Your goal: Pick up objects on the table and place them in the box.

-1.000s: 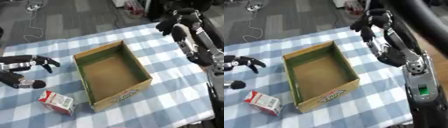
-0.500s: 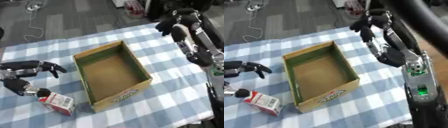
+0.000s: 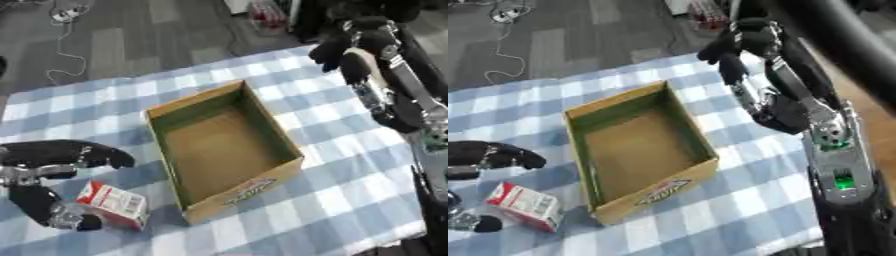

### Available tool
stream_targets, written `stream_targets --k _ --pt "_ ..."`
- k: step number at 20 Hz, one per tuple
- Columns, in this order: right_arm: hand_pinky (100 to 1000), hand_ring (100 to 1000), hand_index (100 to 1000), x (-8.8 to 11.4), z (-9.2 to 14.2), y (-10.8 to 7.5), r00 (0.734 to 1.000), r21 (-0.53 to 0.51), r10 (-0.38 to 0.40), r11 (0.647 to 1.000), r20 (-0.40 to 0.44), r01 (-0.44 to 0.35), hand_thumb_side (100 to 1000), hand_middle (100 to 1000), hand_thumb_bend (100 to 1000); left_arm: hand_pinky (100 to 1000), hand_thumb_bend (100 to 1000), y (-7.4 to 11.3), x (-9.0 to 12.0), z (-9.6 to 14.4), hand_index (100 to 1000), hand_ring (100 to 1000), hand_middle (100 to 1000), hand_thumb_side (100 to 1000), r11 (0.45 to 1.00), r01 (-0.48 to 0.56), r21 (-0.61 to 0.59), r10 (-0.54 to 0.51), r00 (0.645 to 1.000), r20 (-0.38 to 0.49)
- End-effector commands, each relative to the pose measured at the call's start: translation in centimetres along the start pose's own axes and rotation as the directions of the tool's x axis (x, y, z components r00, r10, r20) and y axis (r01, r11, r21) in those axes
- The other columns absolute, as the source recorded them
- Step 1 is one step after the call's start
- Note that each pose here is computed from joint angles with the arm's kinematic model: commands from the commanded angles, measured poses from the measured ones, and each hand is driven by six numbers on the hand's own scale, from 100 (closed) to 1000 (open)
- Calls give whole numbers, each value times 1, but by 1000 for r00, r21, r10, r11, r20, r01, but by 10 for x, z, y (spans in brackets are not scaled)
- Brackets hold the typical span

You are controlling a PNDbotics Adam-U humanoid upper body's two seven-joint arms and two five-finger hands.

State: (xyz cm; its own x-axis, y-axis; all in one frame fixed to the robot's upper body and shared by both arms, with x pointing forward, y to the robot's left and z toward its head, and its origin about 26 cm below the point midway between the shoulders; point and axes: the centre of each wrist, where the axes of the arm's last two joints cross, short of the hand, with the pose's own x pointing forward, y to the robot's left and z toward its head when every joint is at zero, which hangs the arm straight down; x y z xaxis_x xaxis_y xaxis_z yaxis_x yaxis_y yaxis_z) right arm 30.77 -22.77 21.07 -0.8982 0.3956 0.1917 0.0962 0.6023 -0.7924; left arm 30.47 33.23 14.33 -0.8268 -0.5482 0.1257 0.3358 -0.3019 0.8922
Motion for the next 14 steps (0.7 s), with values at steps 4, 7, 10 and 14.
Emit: stream_targets --k 4,7,10,14 --pt "391 439 683 2 -3 -7 1000 1 19 1000 19 -19 1000 512 100 1000 469 14 15 16 1000 883 953 858 930 290 -226 -261 953 153" --pt "391 439 683 2 -2 -7 1000 6 20 1000 18 -20 1000 512 100 1000 466 13 18 19 999 886 956 862 907 340 -249 -313 939 144" --pt "391 439 684 2 -2 -7 1000 7 19 1000 18 -20 1000 513 100 1000 460 9 18 19 997 884 954 869 898 360 -251 -335 932 139" --pt "391 439 684 2 -2 -7 1000 9 18 1000 19 -18 1000 513 100 1000 461 6 16 18 995 889 955 870 895 372 -247 -349 928 130"
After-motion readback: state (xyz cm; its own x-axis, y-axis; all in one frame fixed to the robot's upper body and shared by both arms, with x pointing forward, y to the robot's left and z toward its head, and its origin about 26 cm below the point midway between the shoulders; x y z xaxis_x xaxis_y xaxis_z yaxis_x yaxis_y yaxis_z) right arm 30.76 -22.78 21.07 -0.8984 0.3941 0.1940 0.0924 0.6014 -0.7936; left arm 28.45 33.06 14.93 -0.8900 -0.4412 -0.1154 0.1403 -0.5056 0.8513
